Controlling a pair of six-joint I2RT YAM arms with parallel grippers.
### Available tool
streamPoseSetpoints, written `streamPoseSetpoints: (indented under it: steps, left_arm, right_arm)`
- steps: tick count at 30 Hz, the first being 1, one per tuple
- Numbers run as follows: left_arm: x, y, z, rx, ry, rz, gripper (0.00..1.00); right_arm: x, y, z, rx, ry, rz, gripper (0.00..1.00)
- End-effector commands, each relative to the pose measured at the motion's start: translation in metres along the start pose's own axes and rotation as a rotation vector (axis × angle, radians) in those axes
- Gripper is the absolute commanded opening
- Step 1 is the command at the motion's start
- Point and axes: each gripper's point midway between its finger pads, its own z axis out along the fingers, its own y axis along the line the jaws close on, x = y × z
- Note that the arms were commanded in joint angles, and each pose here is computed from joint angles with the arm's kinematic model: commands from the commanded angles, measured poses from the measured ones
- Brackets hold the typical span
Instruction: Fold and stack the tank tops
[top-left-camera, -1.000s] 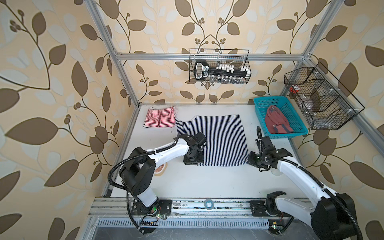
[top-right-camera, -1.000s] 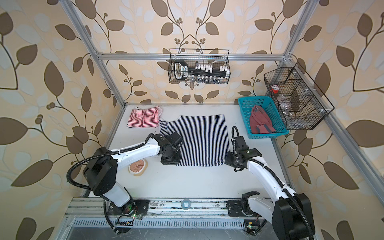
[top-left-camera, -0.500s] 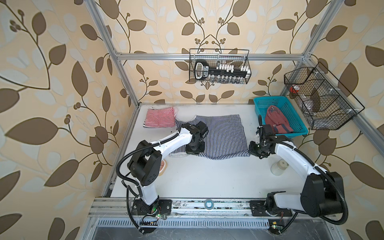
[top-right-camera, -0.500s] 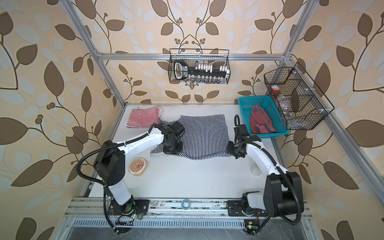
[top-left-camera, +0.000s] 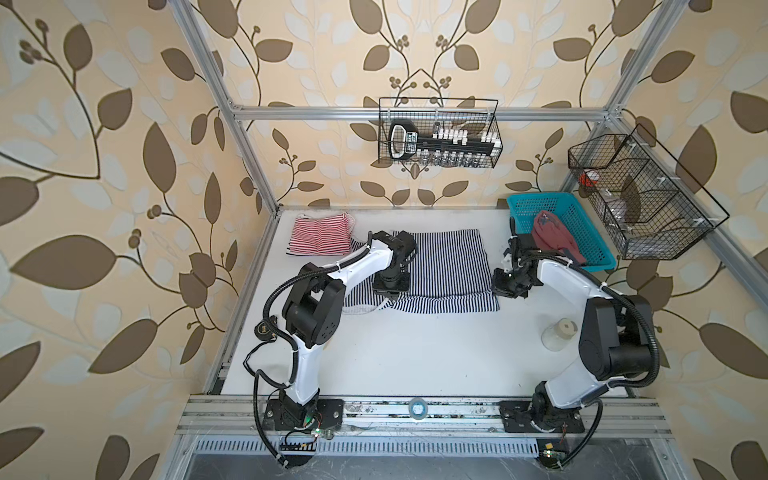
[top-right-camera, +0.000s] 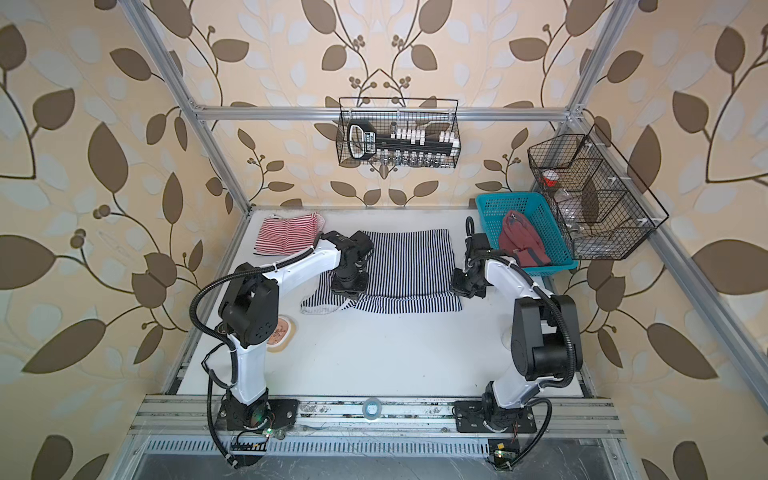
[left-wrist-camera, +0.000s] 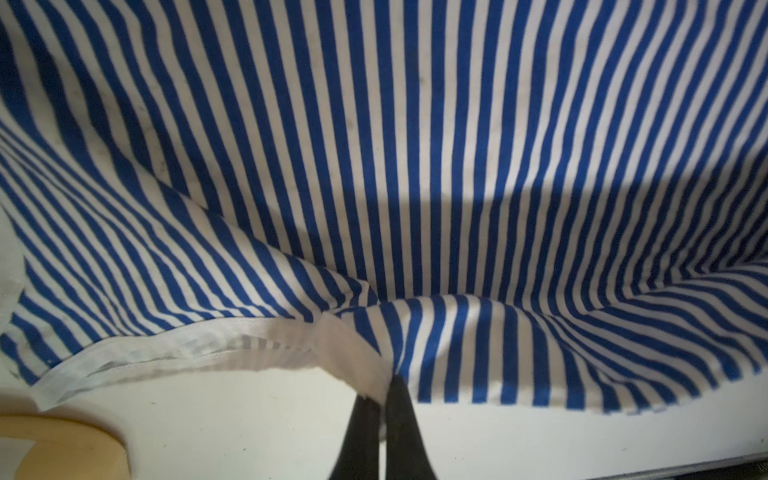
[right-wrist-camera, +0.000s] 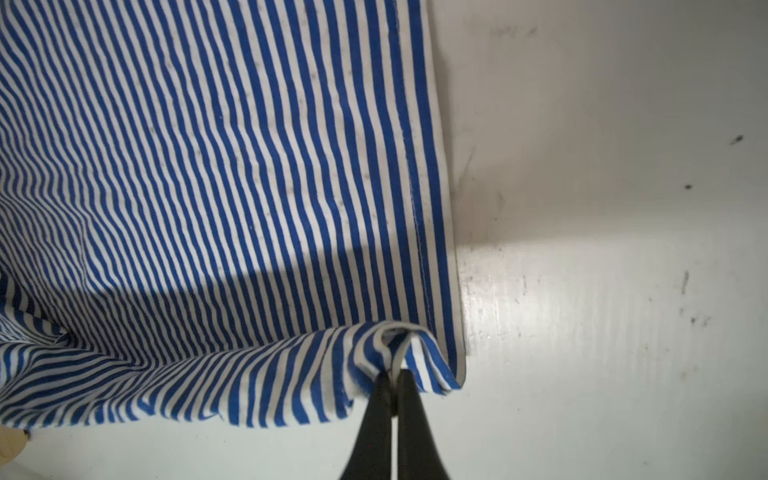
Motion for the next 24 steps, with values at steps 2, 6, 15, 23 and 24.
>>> streamPoseSetpoints:
  steps: [2, 6, 15, 23, 24]
  left_arm:
    - [-0.004, 0.006, -0.004, 0.005, 0.038, 0.001, 0.00]
    - [-0.012, 0.008, -0.001, 0.005, 0.047, -0.005, 0.00]
    - [-0.030, 0.005, 0.003, 0.008, 0.057, -0.004, 0.00]
    - [-0.037, 0.009, 0.010, 0.013, 0.070, -0.029, 0.07]
    - [-0.039, 0.009, 0.010, 0.017, 0.067, -0.034, 0.09]
  right_arm:
    - [-0.014, 0.004, 0.002, -0.017, 0.007, -0.024, 0.00]
    - [-0.021, 0.003, 0.009, -0.017, 0.027, -0.025, 0.00]
    - [-0.034, 0.000, 0.021, -0.025, 0.058, -0.015, 0.00]
    - [-0.037, -0.004, 0.031, -0.033, 0.084, 0.012, 0.02]
    - [-0.038, -0.004, 0.031, -0.031, 0.081, 0.015, 0.06]
